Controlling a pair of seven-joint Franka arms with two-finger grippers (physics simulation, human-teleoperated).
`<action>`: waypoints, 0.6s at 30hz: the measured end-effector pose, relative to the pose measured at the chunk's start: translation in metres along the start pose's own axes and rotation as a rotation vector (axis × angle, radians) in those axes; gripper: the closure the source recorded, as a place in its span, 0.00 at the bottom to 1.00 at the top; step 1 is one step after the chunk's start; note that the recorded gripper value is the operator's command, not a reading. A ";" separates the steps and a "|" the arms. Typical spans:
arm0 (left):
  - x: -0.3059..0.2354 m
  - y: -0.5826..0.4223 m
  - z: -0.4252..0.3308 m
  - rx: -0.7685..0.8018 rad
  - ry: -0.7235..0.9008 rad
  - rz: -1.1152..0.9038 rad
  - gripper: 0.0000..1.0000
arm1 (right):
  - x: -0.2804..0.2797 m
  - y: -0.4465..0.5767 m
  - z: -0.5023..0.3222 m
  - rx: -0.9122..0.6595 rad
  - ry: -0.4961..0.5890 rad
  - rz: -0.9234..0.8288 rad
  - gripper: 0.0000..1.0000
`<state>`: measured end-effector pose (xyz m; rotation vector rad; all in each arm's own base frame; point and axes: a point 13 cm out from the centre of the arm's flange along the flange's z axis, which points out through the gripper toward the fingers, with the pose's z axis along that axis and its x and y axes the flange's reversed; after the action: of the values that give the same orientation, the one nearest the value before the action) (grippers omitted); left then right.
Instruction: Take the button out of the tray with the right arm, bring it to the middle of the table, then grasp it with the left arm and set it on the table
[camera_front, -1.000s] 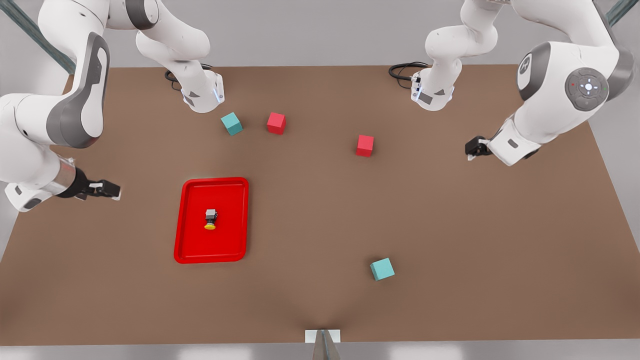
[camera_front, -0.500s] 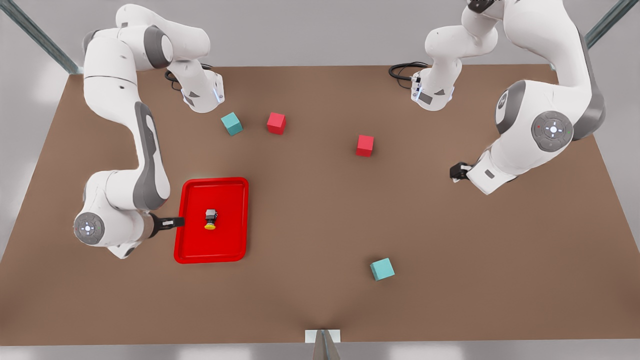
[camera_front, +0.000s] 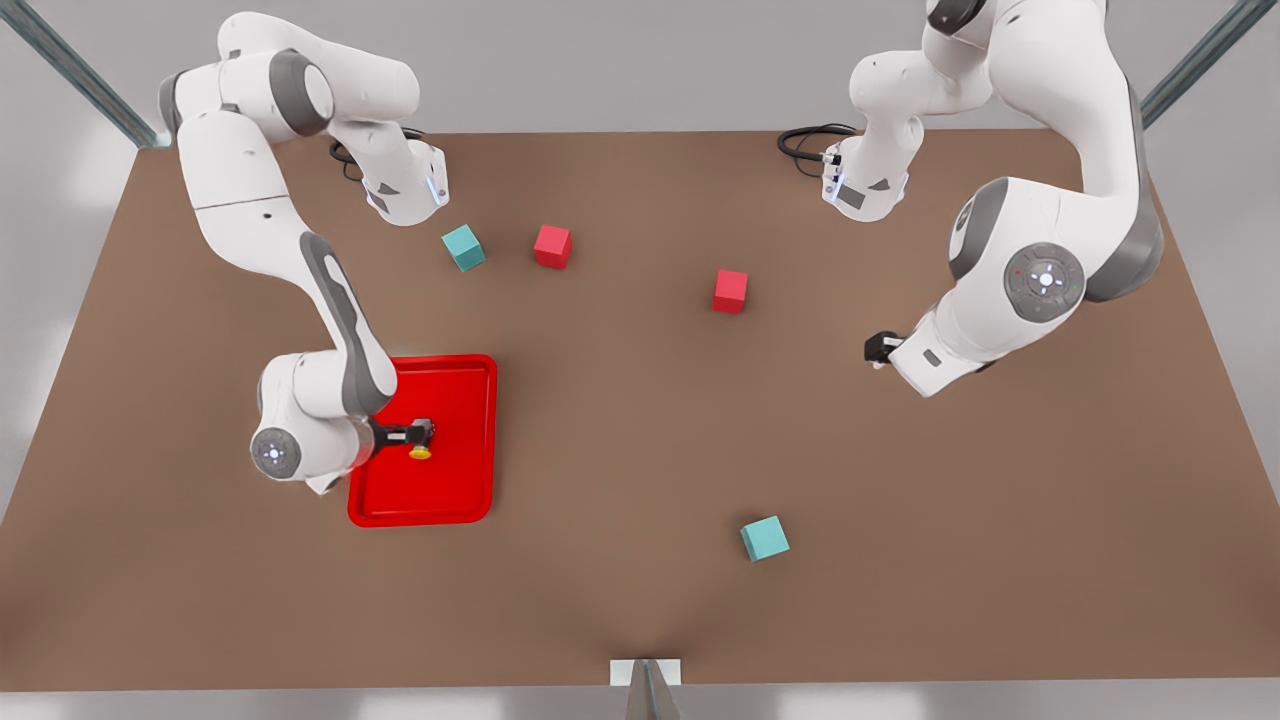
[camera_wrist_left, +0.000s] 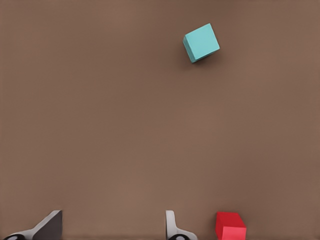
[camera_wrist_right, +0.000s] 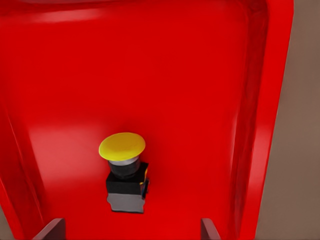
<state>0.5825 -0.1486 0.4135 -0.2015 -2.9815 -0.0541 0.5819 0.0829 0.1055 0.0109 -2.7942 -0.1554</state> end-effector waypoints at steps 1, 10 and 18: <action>-0.001 0.000 -0.002 0.000 -0.005 -0.001 0.00 | 0.002 0.000 0.005 -0.001 -0.024 0.008 0.00; -0.002 -0.020 -0.035 0.023 -0.059 0.018 0.00 | -0.019 0.013 0.027 0.020 -0.194 0.015 0.00; -0.014 -0.035 -0.026 0.048 -0.075 0.022 0.00 | -0.025 0.019 0.027 0.028 -0.242 0.028 0.00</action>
<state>0.5955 -0.1861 0.4363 -0.2361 -3.0503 0.0282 0.5969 0.1058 0.0738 -0.0433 -3.0363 -0.1178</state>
